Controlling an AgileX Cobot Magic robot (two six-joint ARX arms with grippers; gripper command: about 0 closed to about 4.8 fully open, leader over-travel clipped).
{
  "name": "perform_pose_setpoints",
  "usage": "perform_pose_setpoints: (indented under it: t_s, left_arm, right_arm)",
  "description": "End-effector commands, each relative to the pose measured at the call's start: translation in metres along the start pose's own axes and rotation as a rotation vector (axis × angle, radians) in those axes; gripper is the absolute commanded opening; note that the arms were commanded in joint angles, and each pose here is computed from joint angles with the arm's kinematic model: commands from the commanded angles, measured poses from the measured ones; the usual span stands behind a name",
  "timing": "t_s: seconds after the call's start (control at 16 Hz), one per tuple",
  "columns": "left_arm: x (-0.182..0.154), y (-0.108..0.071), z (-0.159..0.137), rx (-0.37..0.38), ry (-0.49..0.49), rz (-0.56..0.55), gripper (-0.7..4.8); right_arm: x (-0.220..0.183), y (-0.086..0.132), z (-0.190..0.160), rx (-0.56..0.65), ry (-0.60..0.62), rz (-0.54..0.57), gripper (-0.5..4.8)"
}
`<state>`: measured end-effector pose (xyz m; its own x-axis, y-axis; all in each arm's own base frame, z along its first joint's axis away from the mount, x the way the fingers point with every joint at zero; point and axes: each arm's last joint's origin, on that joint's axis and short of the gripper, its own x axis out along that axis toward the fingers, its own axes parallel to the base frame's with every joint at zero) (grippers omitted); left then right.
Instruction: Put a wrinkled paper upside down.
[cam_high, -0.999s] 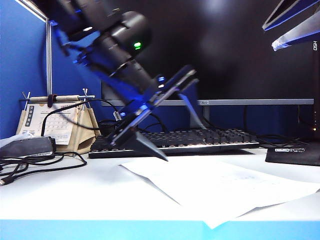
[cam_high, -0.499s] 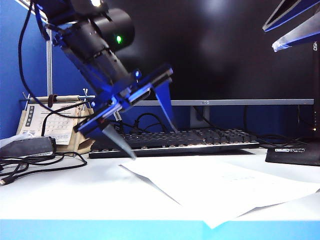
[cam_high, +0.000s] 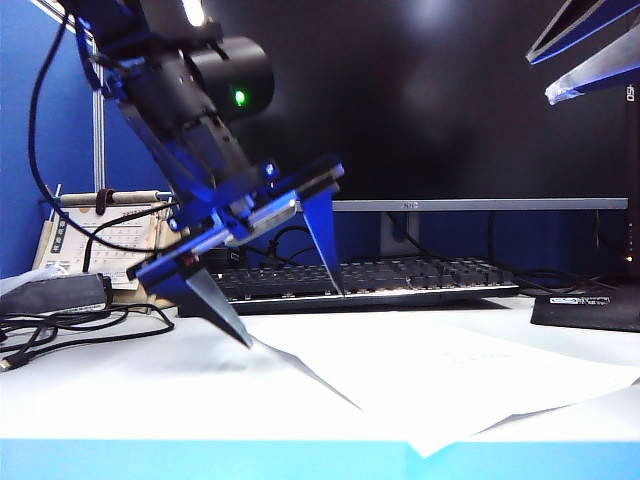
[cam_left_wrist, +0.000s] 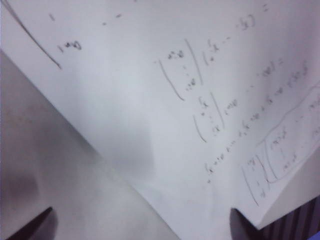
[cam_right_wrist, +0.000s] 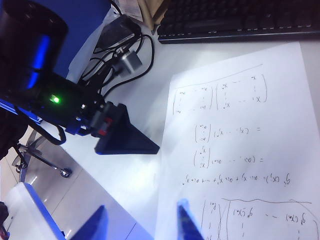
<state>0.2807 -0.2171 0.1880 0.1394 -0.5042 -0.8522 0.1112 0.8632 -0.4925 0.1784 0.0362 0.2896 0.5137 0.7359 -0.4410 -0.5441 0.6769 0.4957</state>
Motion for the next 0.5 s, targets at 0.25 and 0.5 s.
perform_pose_setpoints:
  t_s: [0.25,0.5]
  left_arm:
    - [0.019,-0.011,0.001,-0.053,-0.032,-0.059,4.79]
    - [0.028,-0.01,0.0,-0.071,-0.015,-0.044,4.79]
  right_arm:
    - [-0.001,0.001,0.001,-0.017,-0.01,0.006,1.81]
    - [-0.001,0.001,0.001,-0.013,-0.005,0.006,1.81]
